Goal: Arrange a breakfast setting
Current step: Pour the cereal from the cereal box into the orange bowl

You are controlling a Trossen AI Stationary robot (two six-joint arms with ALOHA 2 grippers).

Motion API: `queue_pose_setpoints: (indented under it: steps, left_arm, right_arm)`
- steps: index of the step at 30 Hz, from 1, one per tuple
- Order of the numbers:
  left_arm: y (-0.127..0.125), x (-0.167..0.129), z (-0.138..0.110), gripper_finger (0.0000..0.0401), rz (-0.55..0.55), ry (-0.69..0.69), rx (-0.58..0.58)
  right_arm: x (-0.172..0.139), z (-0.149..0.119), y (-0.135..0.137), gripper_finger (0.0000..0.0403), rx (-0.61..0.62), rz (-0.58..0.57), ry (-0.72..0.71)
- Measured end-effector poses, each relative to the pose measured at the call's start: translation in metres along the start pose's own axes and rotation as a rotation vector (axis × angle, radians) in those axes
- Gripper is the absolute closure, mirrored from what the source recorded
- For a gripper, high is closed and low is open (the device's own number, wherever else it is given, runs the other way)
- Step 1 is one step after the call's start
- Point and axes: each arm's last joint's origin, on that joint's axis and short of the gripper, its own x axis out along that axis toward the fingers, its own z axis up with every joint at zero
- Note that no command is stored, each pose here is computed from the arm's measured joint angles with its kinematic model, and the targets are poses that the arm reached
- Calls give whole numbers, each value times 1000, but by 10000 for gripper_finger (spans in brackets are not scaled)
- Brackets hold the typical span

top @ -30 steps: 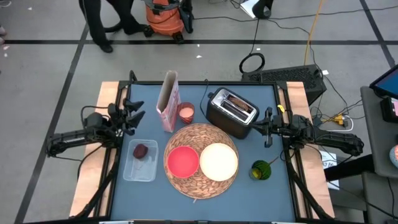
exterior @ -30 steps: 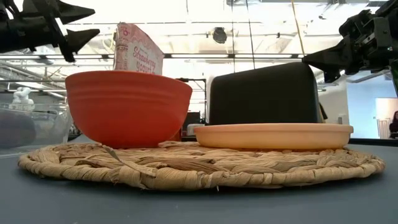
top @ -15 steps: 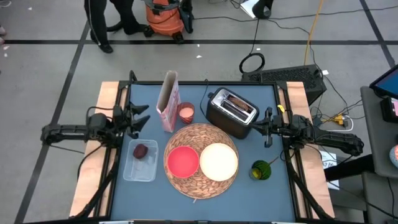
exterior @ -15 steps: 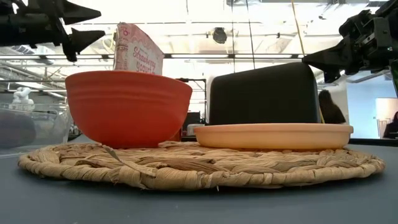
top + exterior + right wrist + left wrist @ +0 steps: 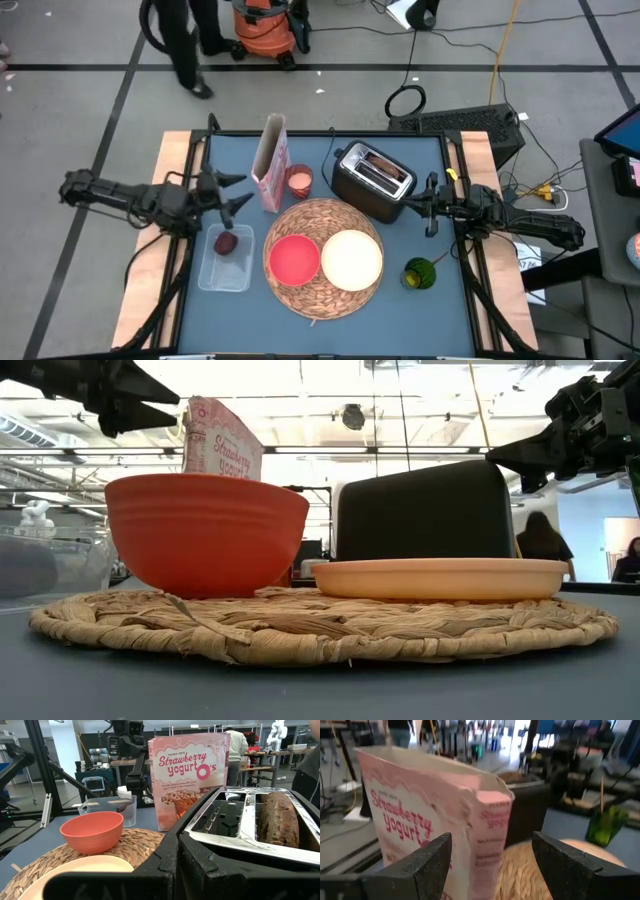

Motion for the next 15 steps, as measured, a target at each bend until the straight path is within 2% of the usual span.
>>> queue_pose_setpoints:
  steps: [5,15]
  left_arm:
    - [-10,8,-4,119,2,71,61]
    - [-13,12,-7,119,5,90,61]
  right_arm:
    - [0,0,0,390,0,0,0]
    - [0,0,0,390,-3,0,0]
